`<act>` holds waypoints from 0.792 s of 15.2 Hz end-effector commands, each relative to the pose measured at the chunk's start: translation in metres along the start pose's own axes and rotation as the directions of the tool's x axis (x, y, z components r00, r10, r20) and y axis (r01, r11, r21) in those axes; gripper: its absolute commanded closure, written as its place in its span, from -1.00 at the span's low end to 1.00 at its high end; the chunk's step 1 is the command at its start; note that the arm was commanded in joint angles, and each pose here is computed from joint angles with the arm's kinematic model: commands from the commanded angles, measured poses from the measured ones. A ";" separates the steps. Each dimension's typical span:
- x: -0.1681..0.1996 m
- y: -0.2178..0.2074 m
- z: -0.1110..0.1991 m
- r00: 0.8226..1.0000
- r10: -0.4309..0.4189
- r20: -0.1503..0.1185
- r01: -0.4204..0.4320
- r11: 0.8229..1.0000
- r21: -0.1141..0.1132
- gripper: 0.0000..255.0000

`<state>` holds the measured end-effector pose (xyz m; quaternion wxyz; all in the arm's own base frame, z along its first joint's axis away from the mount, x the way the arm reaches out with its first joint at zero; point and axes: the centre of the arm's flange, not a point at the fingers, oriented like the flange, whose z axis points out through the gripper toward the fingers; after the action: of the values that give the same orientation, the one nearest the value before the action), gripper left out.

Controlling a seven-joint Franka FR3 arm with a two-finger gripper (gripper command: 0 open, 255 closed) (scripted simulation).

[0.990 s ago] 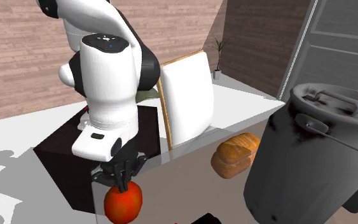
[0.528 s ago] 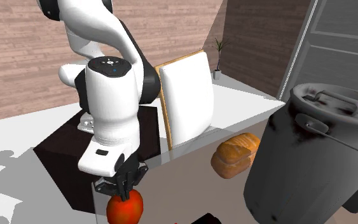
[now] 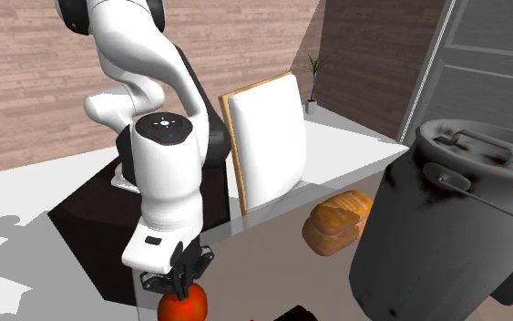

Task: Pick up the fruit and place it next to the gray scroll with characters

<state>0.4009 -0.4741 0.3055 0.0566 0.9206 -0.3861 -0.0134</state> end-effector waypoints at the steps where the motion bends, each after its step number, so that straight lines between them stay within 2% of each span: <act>1: 0.000 -0.002 0.010 1.000 0.000 -0.001 0.000 1.000 0.000 1.00; 12: -0.001 -0.008 0.068 1.000 0.000 -0.001 0.000 1.000 0.000 1.00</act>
<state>0.4016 -0.4745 0.2431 0.0567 0.9206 -0.3862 -0.0134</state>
